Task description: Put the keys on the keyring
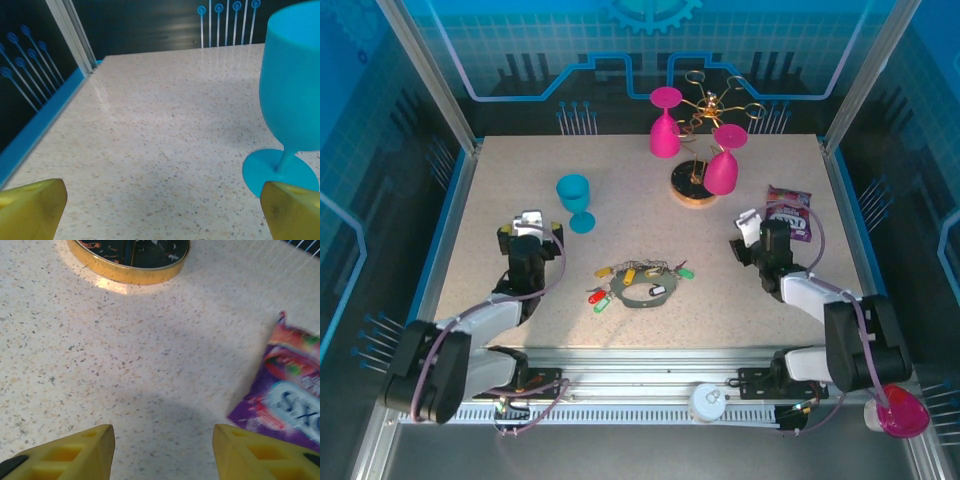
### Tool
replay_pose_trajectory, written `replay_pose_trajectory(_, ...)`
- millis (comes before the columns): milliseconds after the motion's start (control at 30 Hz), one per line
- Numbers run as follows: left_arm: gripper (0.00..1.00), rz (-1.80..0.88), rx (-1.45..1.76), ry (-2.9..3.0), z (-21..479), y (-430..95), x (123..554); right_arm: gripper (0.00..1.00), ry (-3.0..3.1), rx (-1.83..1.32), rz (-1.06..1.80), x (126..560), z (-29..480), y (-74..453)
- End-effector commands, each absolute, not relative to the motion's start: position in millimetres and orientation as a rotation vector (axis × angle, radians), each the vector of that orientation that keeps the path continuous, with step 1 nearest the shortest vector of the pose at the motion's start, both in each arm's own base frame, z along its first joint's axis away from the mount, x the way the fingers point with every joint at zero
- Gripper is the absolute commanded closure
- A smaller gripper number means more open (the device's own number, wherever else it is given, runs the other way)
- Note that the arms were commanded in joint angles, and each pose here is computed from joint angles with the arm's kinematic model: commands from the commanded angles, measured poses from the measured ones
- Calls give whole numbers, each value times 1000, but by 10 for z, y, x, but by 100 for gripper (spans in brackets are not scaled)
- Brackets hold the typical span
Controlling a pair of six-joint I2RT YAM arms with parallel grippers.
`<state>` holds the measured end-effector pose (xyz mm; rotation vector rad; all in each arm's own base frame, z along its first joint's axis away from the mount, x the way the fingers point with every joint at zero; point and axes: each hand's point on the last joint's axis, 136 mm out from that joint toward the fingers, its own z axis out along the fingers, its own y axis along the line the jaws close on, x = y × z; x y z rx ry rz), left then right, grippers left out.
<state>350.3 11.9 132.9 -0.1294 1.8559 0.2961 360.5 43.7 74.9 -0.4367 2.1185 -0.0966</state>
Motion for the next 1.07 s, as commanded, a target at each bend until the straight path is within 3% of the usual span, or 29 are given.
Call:
replay_pose_trajectory(0,1,115,-150,1767,1345,59,3624,47,1860,-332,123,3880,1135,600)
replay_pose_trajectory(167,1,36,-42,1775,1053,-116,3789,43,1789,-305,190,3764,1067,516)
replay_pose_trajectory(767,1,47,-158,1878,972,87,3977,18,1883,-185,138,3958,999,340)
replay_pose_trajectory(833,1,26,-159,1887,957,99,3982,11,1885,-186,135,3963,999,338)
replay_pose_trajectory(867,1,26,-160,1889,956,99,3982,1,1887,-184,131,3964,995,334)
replay_pose_trajectory(1033,0,12,-138,1885,963,62,3981,0,1895,-186,108,3980,991,350)
